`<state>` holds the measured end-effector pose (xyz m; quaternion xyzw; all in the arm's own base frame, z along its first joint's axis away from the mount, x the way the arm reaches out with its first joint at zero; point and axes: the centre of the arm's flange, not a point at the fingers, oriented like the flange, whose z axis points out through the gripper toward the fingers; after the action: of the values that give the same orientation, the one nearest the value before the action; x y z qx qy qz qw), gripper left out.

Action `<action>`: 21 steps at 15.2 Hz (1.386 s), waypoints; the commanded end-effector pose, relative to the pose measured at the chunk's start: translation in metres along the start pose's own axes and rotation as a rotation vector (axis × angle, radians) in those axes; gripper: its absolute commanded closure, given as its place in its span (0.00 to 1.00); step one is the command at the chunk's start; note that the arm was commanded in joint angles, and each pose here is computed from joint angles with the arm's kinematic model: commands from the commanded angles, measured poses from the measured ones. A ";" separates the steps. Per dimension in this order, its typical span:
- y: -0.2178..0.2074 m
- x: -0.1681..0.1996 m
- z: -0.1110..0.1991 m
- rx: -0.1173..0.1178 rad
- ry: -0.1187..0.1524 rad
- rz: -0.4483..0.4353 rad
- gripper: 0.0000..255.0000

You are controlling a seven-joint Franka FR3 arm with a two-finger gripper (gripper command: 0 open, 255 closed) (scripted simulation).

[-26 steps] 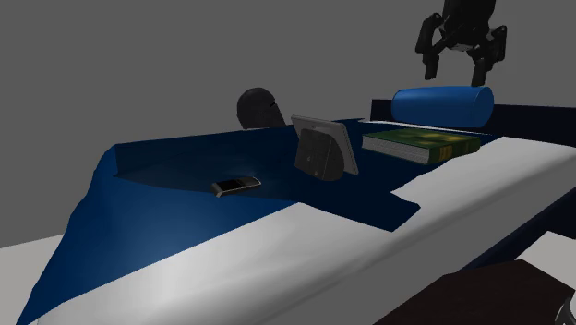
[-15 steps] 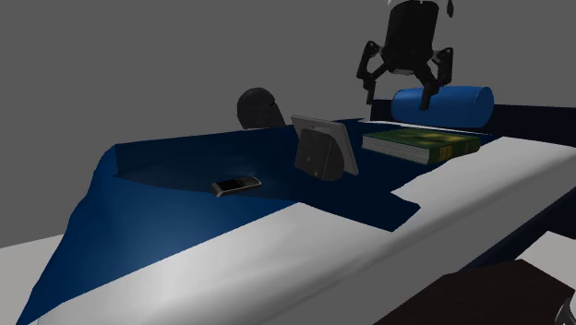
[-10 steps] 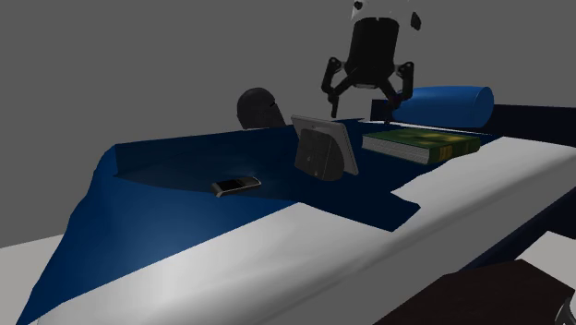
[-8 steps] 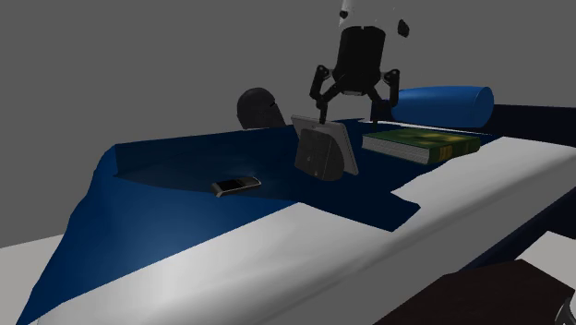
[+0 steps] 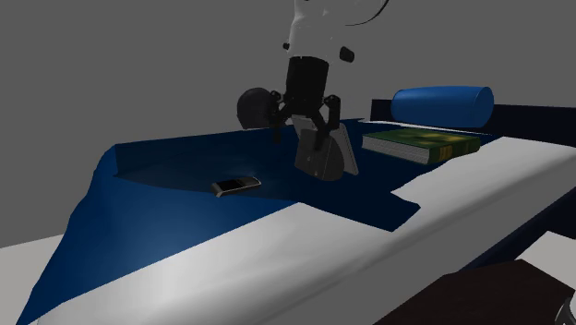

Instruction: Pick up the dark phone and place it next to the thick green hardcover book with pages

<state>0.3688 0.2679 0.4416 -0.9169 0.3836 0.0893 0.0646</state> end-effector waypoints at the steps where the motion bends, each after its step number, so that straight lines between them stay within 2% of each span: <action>1: -0.024 -0.004 0.012 0.006 0.001 0.058 0.00; 11: -0.136 0.000 0.075 0.026 0.010 0.322 0.00; 19: -0.140 0.001 0.117 0.026 0.010 0.328 0.00; 21: -0.140 0.001 0.117 0.026 0.010 0.328 0.00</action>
<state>0.4564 0.3860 0.3361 -0.8416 0.5294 0.0891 0.0588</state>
